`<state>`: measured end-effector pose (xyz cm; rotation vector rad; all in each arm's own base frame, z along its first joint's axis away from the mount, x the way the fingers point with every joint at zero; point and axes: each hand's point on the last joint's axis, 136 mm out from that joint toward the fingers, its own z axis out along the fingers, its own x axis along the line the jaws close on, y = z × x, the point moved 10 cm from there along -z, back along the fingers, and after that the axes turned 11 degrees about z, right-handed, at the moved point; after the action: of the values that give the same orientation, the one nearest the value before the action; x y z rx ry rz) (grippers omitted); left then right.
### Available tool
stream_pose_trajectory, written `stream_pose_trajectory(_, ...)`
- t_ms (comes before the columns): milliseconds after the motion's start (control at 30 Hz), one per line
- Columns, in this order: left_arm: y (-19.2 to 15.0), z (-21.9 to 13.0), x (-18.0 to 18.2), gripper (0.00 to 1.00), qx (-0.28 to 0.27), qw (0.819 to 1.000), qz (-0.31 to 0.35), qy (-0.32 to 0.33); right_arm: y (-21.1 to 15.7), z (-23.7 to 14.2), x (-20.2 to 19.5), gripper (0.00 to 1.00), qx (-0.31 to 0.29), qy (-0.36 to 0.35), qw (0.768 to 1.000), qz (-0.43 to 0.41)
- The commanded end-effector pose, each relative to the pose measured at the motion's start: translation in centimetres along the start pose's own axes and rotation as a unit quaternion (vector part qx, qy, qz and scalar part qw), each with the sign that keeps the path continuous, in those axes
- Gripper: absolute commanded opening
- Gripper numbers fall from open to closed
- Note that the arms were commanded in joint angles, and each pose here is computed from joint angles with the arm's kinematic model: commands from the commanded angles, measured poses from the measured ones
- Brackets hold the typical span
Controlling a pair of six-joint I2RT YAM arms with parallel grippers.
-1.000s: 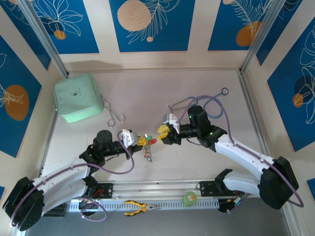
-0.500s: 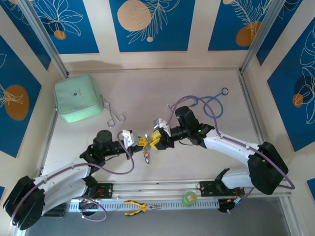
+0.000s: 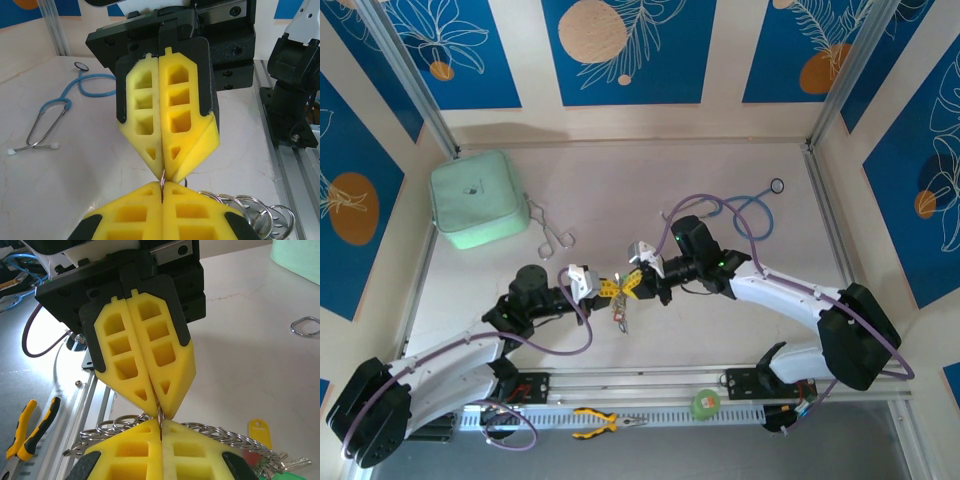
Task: Put the keys on the keyring
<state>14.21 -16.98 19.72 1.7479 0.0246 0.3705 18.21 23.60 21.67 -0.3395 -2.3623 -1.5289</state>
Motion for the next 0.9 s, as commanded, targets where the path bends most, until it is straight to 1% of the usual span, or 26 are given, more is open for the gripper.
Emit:
stream_pose_trajectory(0,1.3,-0.1,0.0,0.00,-0.043,0.999,0.029,-0.006,1.0,0.2,0.1,0.00,-0.001,0.004,1.000,-0.013)
stream_pose_trajectory(100,1.2,0.0,0.0,0.00,-0.035,0.999,0.023,-0.001,1.4,-0.1,0.3,0.00,-0.002,0.003,1.000,-0.025)
stream_pose_trajectory(133,1.1,0.0,0.2,0.00,-0.023,1.000,0.017,0.008,1.6,-0.2,0.5,0.00,-0.001,-0.001,1.000,-0.030)
stream_pose_trajectory(167,1.0,0.0,0.4,0.02,-0.005,1.000,0.011,0.020,2.0,-0.4,0.6,0.00,0.003,-0.008,0.999,-0.037)
stream_pose_trajectory(200,0.9,-0.1,0.6,0.14,0.015,0.999,0.007,0.028,2.2,-0.6,0.8,0.00,0.011,-0.012,0.999,-0.042)
stream_pose_trajectory(233,0.8,-0.2,0.7,0.19,0.032,0.999,0.007,0.031,2.4,-0.7,1.0,0.00,0.023,-0.018,0.999,-0.046)
stream_pose_trajectory(300,0.9,-0.4,0.6,0.25,0.053,0.998,0.013,0.027,2.9,-0.9,1.4,0.00,0.052,-0.025,0.997,-0.053)
stream_pose_trajectory(333,0.9,-0.4,0.6,0.26,0.064,0.998,0.016,0.024,3.1,-0.9,1.4,0.00,0.065,-0.030,0.996,-0.055)
stream_pose_trajectory(467,1.3,-0.6,0.6,0.26,0.094,0.995,0.034,0.010,3.9,-0.8,1.8,0.00,0.127,-0.042,0.989,-0.069)
stream_pose_trajectory(600,2.0,-0.5,0.8,0.25,0.090,0.995,0.039,-0.003,4.9,-0.3,1.8,0.00,0.168,-0.057,0.980,-0.092)
stream_pose_trajectory(767,2.3,-0.3,1.0,0.22,0.080,0.996,0.041,-0.001,5.6,0.3,2.2,0.00,0.192,-0.054,0.974,-0.110)
stream_pose_trajectory(867,2.3,-0.2,1.0,0.21,0.073,0.997,0.037,0.000,5.9,0.4,2.4,0.00,0.186,-0.050,0.975,-0.113)
